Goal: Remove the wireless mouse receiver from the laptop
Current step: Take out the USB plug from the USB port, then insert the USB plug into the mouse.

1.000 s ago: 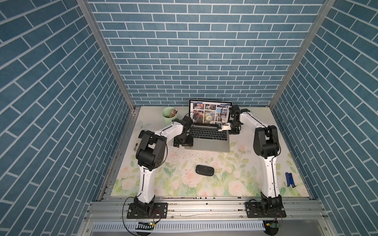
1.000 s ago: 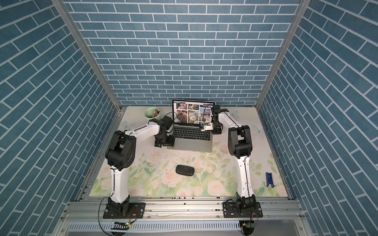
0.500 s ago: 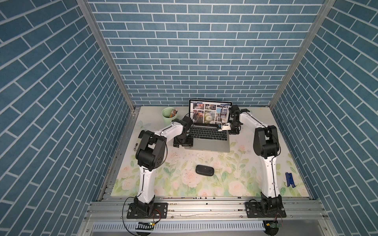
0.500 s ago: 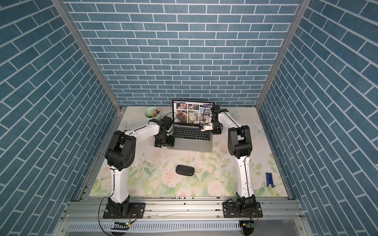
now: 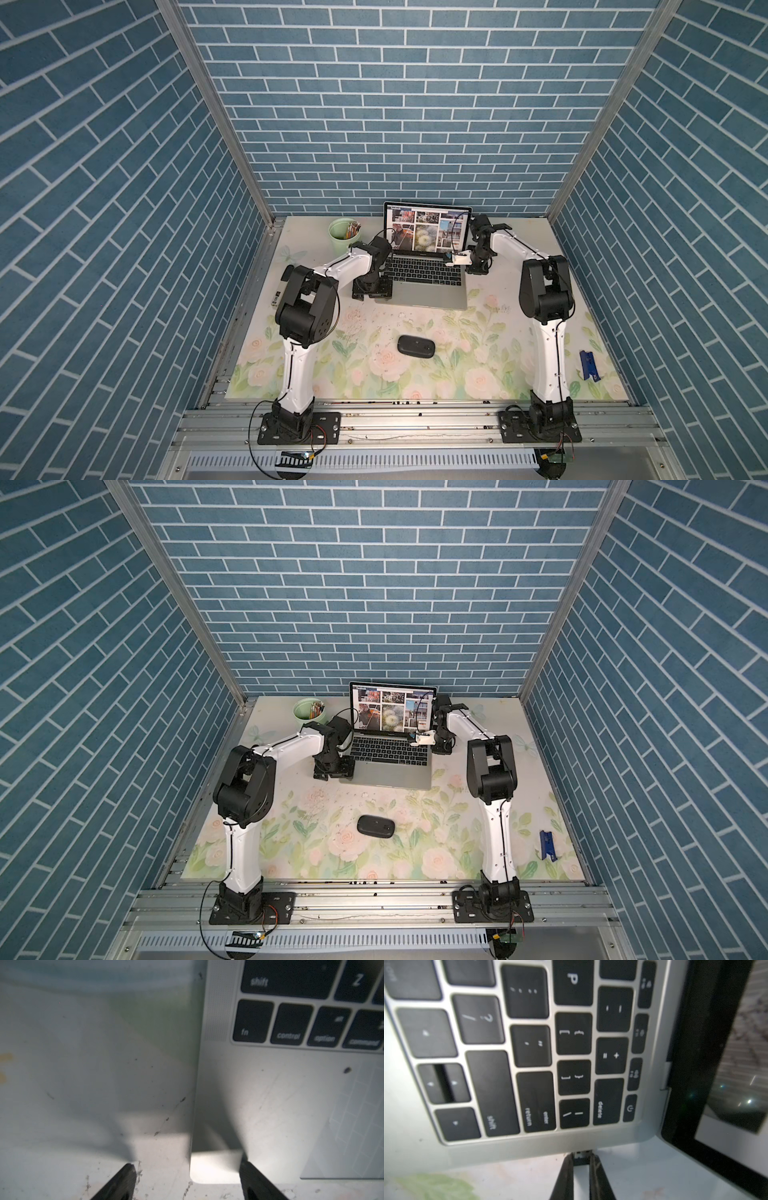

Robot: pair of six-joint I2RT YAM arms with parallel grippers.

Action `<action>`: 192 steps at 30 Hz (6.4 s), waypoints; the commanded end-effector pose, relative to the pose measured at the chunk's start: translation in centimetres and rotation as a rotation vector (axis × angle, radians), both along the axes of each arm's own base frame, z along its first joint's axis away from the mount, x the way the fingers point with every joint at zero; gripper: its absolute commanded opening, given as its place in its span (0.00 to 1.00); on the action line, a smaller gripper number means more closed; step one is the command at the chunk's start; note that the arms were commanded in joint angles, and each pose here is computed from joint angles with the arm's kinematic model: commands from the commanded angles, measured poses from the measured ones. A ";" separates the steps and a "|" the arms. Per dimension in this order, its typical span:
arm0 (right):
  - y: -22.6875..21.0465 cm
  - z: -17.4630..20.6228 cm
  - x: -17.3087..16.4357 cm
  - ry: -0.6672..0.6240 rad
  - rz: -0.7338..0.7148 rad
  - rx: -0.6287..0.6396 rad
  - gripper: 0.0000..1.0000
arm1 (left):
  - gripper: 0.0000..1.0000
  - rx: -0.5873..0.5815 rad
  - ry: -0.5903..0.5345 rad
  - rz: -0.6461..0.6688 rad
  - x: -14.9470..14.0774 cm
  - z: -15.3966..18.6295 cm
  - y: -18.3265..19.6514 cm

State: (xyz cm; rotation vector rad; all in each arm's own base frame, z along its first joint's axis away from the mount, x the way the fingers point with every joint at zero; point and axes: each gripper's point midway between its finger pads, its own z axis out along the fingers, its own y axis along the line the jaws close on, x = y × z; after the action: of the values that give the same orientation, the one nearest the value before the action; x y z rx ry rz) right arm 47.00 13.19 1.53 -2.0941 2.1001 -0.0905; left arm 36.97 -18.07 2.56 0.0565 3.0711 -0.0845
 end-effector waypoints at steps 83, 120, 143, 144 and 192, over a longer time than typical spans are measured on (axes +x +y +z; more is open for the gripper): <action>14.4 3.1 -29.9 0.119 -0.098 -0.057 0.00 | 0.92 -0.175 -0.361 0.159 -6.7 8.7 2.6; 14.9 3.2 -29.7 0.137 -0.087 -0.061 0.00 | 0.92 -0.168 -0.342 0.147 -6.8 8.0 2.5; 14.0 2.5 -30.2 0.137 -0.080 -0.098 0.00 | 0.92 -0.165 -0.336 0.145 -6.9 7.8 2.5; 14.1 2.5 -30.2 0.137 -0.079 -0.099 0.00 | 0.92 -0.166 -0.337 0.146 -6.9 7.8 2.5; 14.3 2.1 -30.2 0.142 -0.086 -0.099 0.11 | 0.92 -0.160 -0.330 0.142 -6.9 7.5 2.5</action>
State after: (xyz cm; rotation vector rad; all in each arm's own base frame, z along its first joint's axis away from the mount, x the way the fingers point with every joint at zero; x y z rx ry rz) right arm 17.44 27.99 4.21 -2.0679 2.3105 -0.0475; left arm 30.03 -15.46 10.26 -0.1545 2.7146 -0.2921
